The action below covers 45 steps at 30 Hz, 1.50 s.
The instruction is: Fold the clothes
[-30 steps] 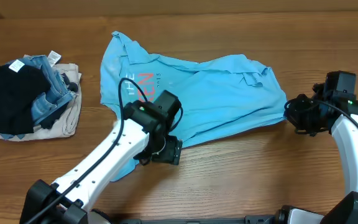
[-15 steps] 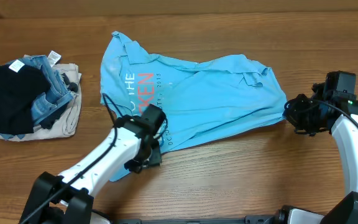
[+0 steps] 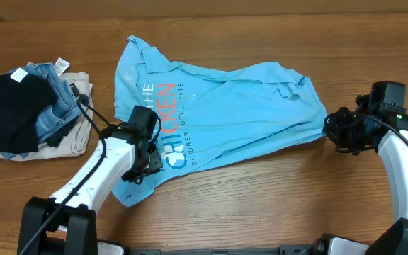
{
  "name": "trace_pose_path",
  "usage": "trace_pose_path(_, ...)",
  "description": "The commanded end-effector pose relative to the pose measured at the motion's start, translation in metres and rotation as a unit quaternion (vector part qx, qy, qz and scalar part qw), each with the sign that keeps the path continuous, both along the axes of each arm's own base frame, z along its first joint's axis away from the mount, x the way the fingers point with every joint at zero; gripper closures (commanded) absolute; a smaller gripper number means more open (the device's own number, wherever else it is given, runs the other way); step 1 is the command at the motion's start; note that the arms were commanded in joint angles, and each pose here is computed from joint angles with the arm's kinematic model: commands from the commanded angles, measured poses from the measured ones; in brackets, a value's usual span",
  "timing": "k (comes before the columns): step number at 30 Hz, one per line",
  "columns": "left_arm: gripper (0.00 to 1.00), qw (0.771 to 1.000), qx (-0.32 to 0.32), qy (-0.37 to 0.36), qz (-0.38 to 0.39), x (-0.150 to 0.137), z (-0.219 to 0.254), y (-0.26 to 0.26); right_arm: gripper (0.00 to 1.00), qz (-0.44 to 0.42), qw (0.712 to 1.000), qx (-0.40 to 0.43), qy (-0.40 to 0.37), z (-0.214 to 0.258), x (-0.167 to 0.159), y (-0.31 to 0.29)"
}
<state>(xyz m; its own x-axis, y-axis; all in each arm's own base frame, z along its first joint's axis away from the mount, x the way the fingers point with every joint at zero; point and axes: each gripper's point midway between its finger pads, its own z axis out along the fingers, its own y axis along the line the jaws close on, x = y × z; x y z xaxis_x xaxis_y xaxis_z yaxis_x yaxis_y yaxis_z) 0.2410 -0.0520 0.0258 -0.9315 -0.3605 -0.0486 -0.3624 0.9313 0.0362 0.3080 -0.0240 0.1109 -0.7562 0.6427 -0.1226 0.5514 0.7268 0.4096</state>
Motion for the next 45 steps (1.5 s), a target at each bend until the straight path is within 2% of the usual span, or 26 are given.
trace_pose_path(1,0.89,1.000,0.012,0.004,-0.019,0.003,-0.013,0.004,0.96,0.005,1.000,-0.002,-0.015,0.008,0.005,0.000)
trace_pose_path(2,0.96,1.000,0.011,0.001,-0.016,0.006,-0.013,0.005,0.96,0.005,1.000,-0.002,-0.015,0.008,0.005,0.000)
trace_pose_path(5,0.96,1.000,0.022,0.003,0.008,0.012,0.007,0.019,0.96,0.005,1.000,-0.002,-0.014,0.008,0.005,0.001)
trace_pose_path(7,0.96,0.997,0.055,-0.013,0.047,0.023,0.049,0.053,0.96,0.005,1.000,-0.002,-0.015,0.008,0.005,0.000)
trace_pose_path(10,0.96,0.993,0.079,-0.055,0.062,0.041,0.092,0.089,0.96,0.005,1.000,-0.002,-0.015,0.008,0.005,0.000)
trace_pose_path(11,0.96,0.993,0.075,-0.068,0.068,0.047,0.100,0.097,0.96,0.005,1.000,-0.002,-0.015,0.008,0.005,0.000)
trace_pose_path(14,0.95,0.996,-0.006,-0.083,0.027,0.057,0.103,0.082,0.96,0.005,1.000,-0.002,-0.015,0.008,0.005,0.000)
trace_pose_path(16,0.74,0.997,-0.036,-0.063,0.012,0.051,0.093,0.068,0.96,0.005,1.000,-0.002,-0.015,0.008,0.005,0.000)
trace_pose_path(19,0.52,0.991,-0.114,-0.036,-0.055,0.040,0.067,0.026,0.96,0.005,1.000,-0.002,-0.015,0.008,0.005,0.000)
trace_pose_path(20,0.49,0.988,-0.135,-0.027,-0.074,0.034,0.058,0.012,0.96,0.005,1.000,-0.002,-0.014,0.008,0.005,0.000)
trace_pose_path(23,0.41,0.985,-0.142,-0.009,-0.100,0.019,0.034,-0.004,0.96,0.005,1.000,-0.002,-0.015,0.008,0.005,0.000)
trace_pose_path(27,0.39,0.984,-0.137,-0.005,-0.116,0.012,0.020,-0.009,0.96,0.005,1.000,-0.002,-0.015,0.008,0.005,0.000)
trace_pose_path(31,0.46,0.984,-0.137,-0.006,-0.117,0.005,0.003,-0.009,0.96,0.005,1.000,-0.002,-0.015,0.008,0.005,0.000)
trace_pose_path(36,0.46,0.984,-0.137,0.000,-0.116,-0.002,-0.006,-0.008,0.96,0.005,1.000,-0.002,-0.015,0.008,0.005,0.000)
trace_pose_path(38,0.49,0.984,-0.137,-0.011,-0.118,0.003,-0.005,-0.009,0.96,0.005,1.000,-0.002,-0.015,0.008,0.005,0.000)
trace_pose_path(39,0.53,0.983,-0.136,-0.024,-0.119,0.009,-0.005,-0.009,0.96,0.005,1.000,-0.002,-0.015,0.008,0.005,0.000)
trace_pose_path(43,0.92,0.982,-0.137,-0.067,-0.111,0.030,-0.002,-0.011,0.96,0.005,1.000,-0.002,-0.014,0.008,0.005,0.000)
trace_pose_path(44,0.96,0.982,-0.137,-0.067,-0.110,0.031,-0.002,-0.011,0.96,0.005,1.000,-0.002,-0.014,0.008,0.005,0.000)
trace_pose_path(45,0.96,0.983,-0.137,-0.063,-0.105,0.029,-0.002,-0.010,0.96,0.005,1.000,-0.002,-0.014,0.008,0.005,0.000)
